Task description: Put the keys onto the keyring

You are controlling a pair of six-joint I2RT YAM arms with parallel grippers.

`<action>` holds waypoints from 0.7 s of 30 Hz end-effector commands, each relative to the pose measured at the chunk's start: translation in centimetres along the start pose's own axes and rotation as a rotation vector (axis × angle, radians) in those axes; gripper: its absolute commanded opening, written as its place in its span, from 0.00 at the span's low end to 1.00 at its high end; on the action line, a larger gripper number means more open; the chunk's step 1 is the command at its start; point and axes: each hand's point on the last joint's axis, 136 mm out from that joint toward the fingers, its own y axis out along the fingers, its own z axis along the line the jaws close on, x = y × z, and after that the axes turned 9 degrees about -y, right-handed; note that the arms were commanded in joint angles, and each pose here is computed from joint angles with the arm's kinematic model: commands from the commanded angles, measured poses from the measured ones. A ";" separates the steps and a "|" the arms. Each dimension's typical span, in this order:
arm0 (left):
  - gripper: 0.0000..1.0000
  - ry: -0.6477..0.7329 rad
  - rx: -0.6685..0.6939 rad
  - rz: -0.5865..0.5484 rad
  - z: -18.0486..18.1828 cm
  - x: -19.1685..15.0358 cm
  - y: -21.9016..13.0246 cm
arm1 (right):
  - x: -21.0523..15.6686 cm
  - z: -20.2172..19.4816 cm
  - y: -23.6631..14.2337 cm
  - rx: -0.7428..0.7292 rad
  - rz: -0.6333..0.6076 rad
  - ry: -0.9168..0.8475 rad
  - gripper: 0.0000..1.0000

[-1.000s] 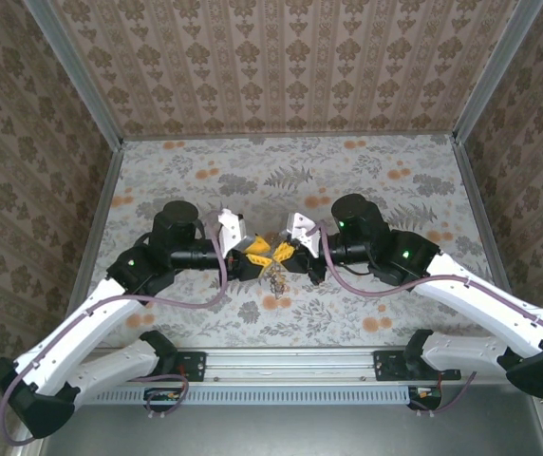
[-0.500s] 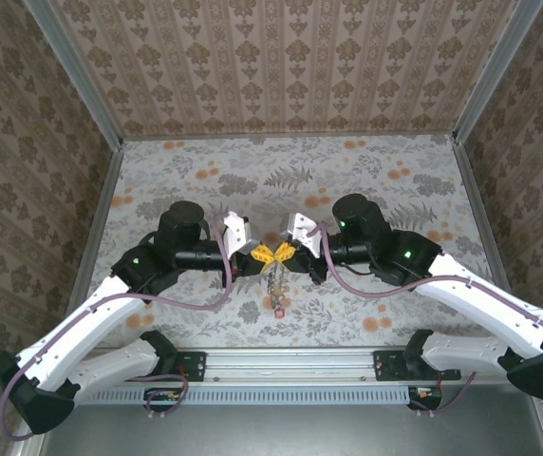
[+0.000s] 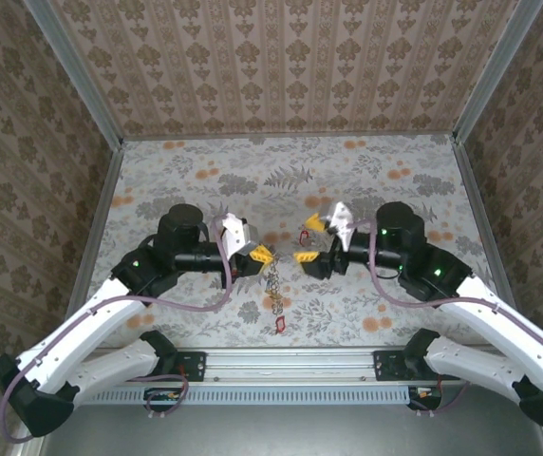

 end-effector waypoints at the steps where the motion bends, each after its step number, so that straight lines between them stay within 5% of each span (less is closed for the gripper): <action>1: 0.00 0.049 0.004 -0.069 -0.3 1.6 -0.8 | -0.8 -4.1 -0.5 -0.133 -0.022 0.173 0.77; 11: 0.00 0.060 -0.002 -0.119 -0.8 1.7 -1.5 | -9.5 -10.0 2.9 -0.280 0.262 0.403 0.87; 21: 0.00 0.072 -0.006 -0.131 -0.7 1.6 -1.6 | -14.0 -10.3 4.5 -0.273 0.362 0.449 0.86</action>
